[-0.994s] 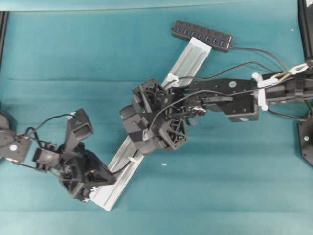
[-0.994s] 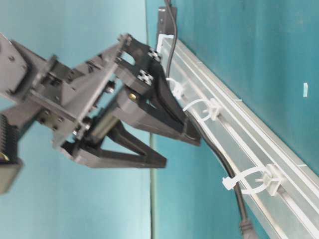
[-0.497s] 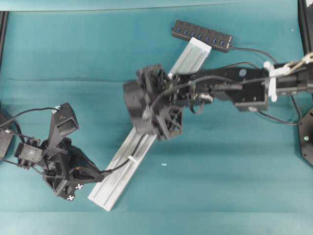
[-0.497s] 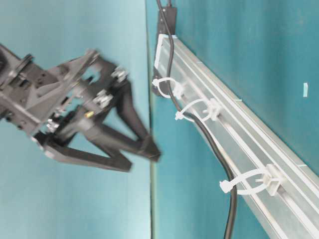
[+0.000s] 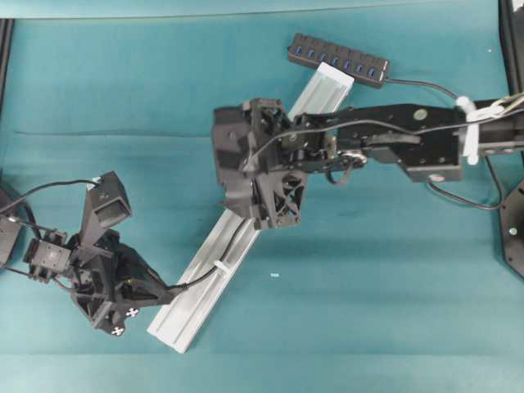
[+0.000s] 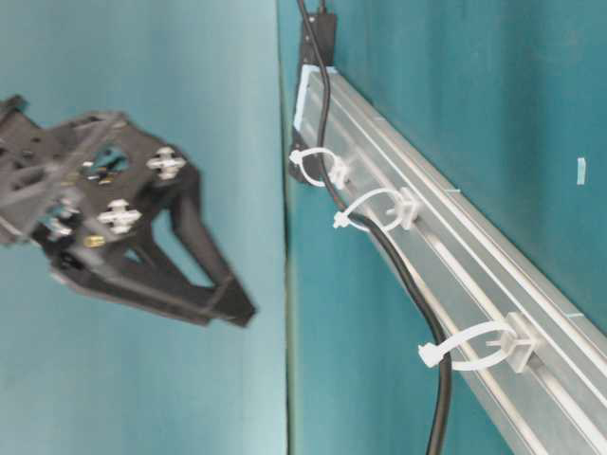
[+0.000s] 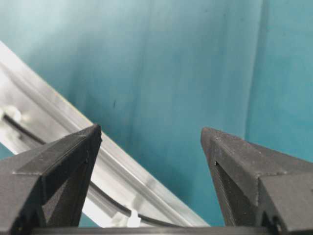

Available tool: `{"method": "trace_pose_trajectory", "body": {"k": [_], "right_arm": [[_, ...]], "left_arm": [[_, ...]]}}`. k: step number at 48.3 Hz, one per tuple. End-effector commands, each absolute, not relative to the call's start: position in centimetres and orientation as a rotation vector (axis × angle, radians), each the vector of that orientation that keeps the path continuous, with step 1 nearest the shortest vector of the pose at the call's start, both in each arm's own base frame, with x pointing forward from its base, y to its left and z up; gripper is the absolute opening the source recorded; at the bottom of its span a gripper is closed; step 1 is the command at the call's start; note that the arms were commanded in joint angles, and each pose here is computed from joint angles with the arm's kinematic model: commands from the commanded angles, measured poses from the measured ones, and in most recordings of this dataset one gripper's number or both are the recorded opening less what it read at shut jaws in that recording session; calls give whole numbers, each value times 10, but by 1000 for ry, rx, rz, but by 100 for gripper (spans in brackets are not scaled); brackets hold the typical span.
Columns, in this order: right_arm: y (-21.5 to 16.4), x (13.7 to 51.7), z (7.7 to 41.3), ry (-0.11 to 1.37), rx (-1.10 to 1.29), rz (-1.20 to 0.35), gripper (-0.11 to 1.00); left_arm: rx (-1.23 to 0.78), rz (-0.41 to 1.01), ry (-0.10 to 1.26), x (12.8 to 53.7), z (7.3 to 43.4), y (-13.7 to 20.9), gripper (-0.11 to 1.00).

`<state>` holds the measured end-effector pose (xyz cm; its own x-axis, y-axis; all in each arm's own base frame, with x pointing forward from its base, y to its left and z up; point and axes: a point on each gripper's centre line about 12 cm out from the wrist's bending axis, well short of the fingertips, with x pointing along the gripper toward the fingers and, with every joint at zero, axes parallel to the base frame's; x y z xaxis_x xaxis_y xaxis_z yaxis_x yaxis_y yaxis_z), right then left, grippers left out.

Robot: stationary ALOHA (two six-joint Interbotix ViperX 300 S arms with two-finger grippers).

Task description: Pass the USB cable through three rings with both arms.

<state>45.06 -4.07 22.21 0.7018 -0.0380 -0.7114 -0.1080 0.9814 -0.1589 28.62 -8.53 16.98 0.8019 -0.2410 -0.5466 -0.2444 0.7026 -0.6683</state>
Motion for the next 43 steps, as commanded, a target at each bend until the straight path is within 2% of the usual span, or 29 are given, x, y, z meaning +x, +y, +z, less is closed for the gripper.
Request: {"method": "trace_pose_trajectory", "body": {"k": [1,17,20,28,33,35,39,43], "right_arm": [[-44,449,240,747,-161,11,85],[-48,433,239,755,-94,-26,85],[-48,432,239,753,-87,-29,85],[-51,432,239,741,-69,-43,85],[-52,430,238,743,-67,-47,85],[-54,430,239,743,-64,-51,85],[-54,427,237,747,-62,-52,85],[-53,425,237,751,-57,-51,85]], "left_arm": [[-809,-15,635,287,178,-86,11],[-811,4,626,288,178,-80,13],[-811,1,625,288,178,-80,23],[-807,-1,624,289,179,-80,72],[-765,-18,616,290,181,-81,95],[-747,-25,613,290,182,-81,97],[-721,-34,595,290,186,-78,93],[-710,-34,571,290,192,-74,94]]}}
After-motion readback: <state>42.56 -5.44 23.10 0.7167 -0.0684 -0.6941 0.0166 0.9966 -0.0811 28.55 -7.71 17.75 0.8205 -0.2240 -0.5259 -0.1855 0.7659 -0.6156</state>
